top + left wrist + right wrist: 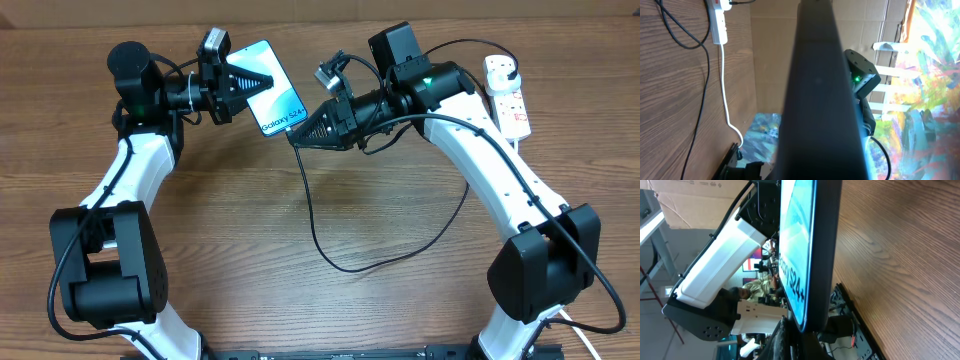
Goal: Plug charger to phone and switch on socket
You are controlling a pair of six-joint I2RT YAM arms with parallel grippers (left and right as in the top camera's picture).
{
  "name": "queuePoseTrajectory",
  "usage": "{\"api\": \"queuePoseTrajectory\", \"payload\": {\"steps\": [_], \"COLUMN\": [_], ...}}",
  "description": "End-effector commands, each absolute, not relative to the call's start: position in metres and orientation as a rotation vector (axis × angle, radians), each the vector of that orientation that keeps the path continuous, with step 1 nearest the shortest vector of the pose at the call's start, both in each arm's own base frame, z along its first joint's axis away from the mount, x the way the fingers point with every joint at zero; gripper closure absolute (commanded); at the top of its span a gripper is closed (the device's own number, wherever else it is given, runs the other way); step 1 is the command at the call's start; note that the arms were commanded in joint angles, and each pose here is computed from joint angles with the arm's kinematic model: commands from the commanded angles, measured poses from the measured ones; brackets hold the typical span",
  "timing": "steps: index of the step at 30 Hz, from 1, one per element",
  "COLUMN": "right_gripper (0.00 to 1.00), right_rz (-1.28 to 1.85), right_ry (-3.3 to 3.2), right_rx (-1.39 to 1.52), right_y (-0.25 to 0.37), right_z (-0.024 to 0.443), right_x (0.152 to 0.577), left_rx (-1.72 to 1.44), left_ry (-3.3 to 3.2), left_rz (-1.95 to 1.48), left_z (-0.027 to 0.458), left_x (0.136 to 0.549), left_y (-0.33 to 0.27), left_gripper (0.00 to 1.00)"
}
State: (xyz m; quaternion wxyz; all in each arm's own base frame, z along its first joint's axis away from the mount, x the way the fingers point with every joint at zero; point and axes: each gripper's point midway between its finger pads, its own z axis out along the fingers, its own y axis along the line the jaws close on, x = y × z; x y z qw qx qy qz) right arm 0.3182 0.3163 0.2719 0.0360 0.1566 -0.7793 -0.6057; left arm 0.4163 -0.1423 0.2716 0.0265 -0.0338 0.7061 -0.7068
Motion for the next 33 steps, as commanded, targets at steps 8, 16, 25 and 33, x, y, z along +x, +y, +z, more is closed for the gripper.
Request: {"api": "queuePoseTrajectory", "payload": {"steps": [8,16,25,33], "right_gripper": [0.96,0.96,0.96,0.96], "right_rz": [-1.864,-1.869,-1.890,-1.906], "right_ry": [-2.488,-2.481,-2.455,-2.422], "right_rx": [0.557,0.559,0.568,0.562], "right_y": [0.3166,0.3167,0.3174,0.3177], "right_z": [0.2898,0.2906,0.2942,0.2976], "right_x": [0.3191,0.3185,0.3171,0.3143], "left_rx": [-0.042,-0.034,-0.019,0.020], "left_ry": [2.184,2.181,2.175,2.159], "left_rz": [-2.182,-2.178,-2.171,-2.153], "left_z": [0.2751,0.2751,0.2751,0.2751], "left_x": [0.4129,0.4129,0.4128,0.4127], "left_y": [-0.1446,-0.1446,-0.1446,-0.1447], "left_gripper": [0.96,0.96,0.96,0.96]}}
